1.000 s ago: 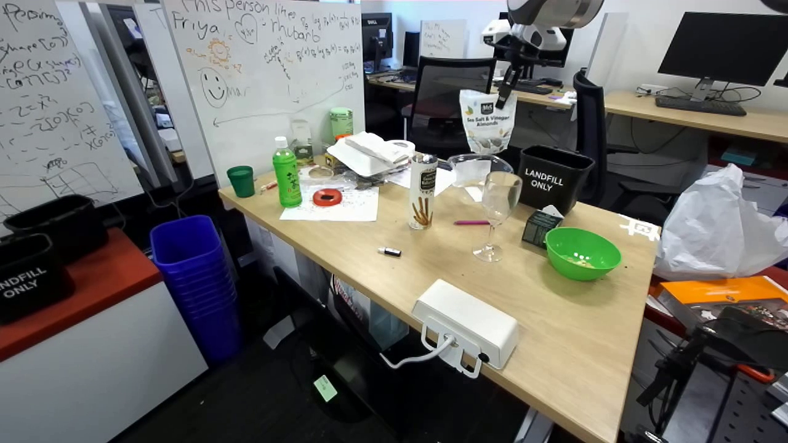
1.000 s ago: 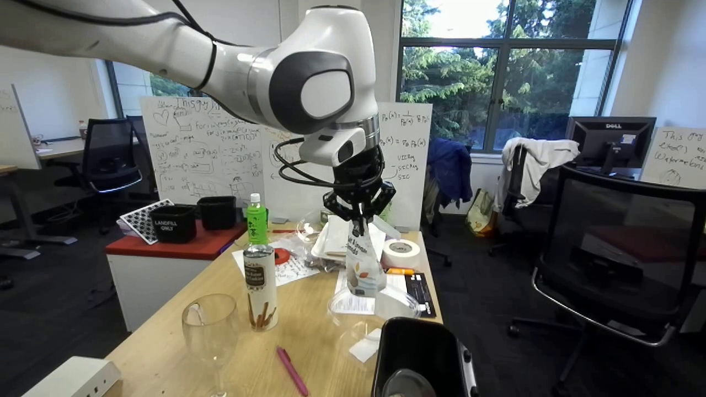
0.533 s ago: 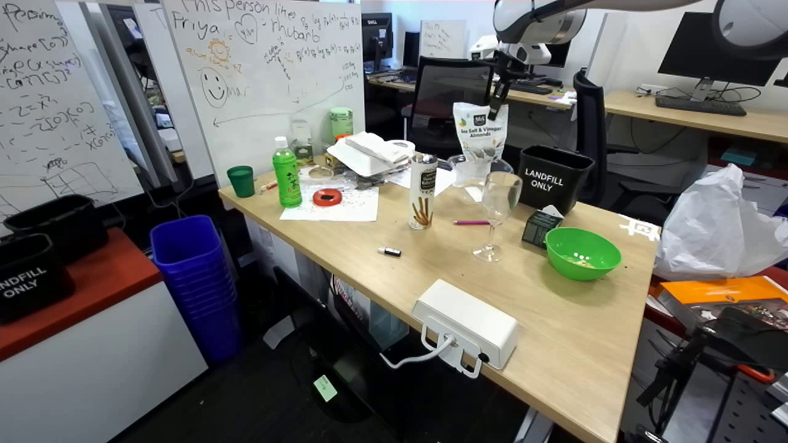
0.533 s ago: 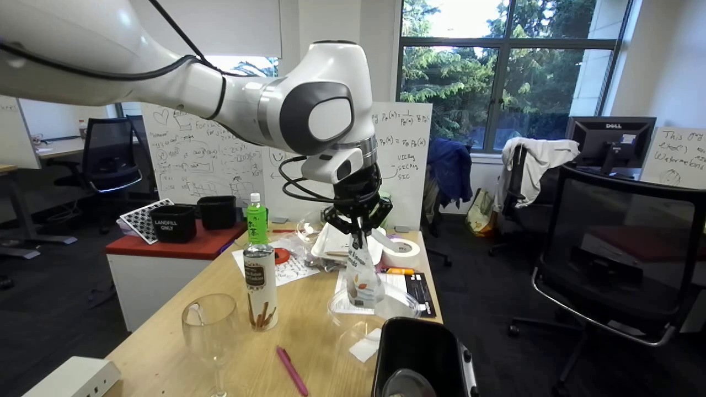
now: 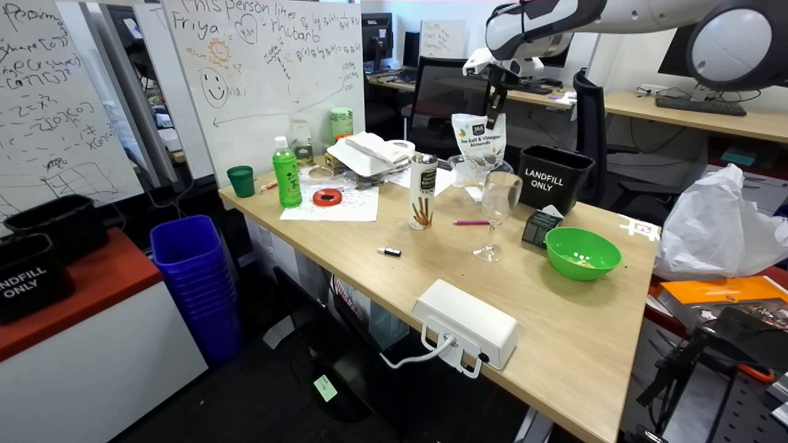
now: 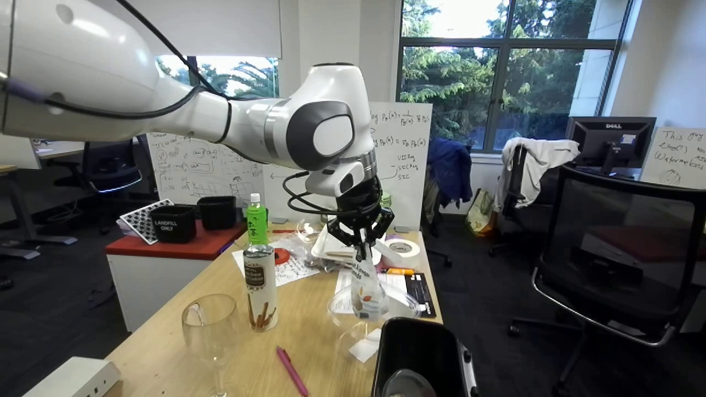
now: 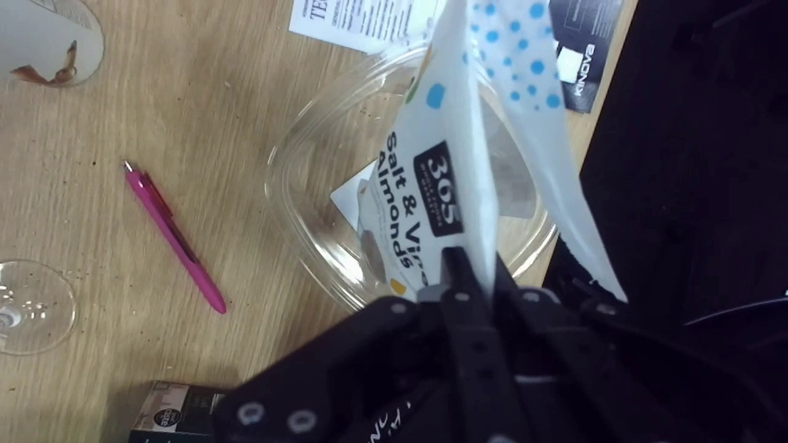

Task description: Place the white package in the clear container

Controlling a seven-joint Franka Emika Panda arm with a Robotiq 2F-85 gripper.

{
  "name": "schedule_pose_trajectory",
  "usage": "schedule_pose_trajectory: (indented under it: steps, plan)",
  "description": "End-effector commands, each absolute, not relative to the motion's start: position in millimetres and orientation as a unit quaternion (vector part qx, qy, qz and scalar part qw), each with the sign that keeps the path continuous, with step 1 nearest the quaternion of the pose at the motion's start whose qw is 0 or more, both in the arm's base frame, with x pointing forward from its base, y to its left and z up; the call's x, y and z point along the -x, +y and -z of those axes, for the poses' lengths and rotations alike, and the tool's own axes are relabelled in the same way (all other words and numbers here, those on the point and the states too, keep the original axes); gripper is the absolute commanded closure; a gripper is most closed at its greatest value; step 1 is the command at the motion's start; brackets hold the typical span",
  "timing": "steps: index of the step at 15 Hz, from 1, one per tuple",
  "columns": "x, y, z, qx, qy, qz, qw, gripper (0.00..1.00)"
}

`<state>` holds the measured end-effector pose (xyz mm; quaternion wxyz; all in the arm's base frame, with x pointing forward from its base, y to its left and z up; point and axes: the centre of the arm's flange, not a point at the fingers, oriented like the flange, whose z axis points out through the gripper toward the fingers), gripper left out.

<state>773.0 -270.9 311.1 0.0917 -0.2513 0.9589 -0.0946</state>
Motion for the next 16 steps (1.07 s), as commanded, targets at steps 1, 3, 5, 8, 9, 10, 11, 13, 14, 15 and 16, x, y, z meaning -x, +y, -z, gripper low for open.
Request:
schedule_pose_trajectory:
  steps: [1, 3, 5, 8, 9, 10, 11, 13, 14, 15, 16]
  plan:
    - [-800, -274, -335, 0.248, 0.96, 0.09, 0.096, 0.6]
    - [-778, -265, -333, 0.256, 0.956, 0.098, 0.101, 0.69]
    - [-778, -264, -341, 0.257, 0.956, 0.098, 0.102, 0.55]
    - [-778, -264, -339, 0.257, 0.956, 0.097, 0.1, 0.51]
    - [-778, -264, -339, 0.257, 0.956, 0.097, 0.1, 0.51]
    - [-778, -264, -339, 0.257, 0.956, 0.097, 0.1, 0.51]
    - [-778, -264, -339, 0.257, 0.956, 0.097, 0.1, 0.51]
    - [-778, -264, -339, 0.257, 0.956, 0.097, 0.1, 0.51]
    - [-778, -264, -339, 0.257, 0.956, 0.097, 0.1, 0.51]
    - [-778, -264, -339, 0.257, 0.956, 0.097, 0.1, 0.51]
    - [-778, -264, -339, 0.257, 0.956, 0.097, 0.1, 0.51]
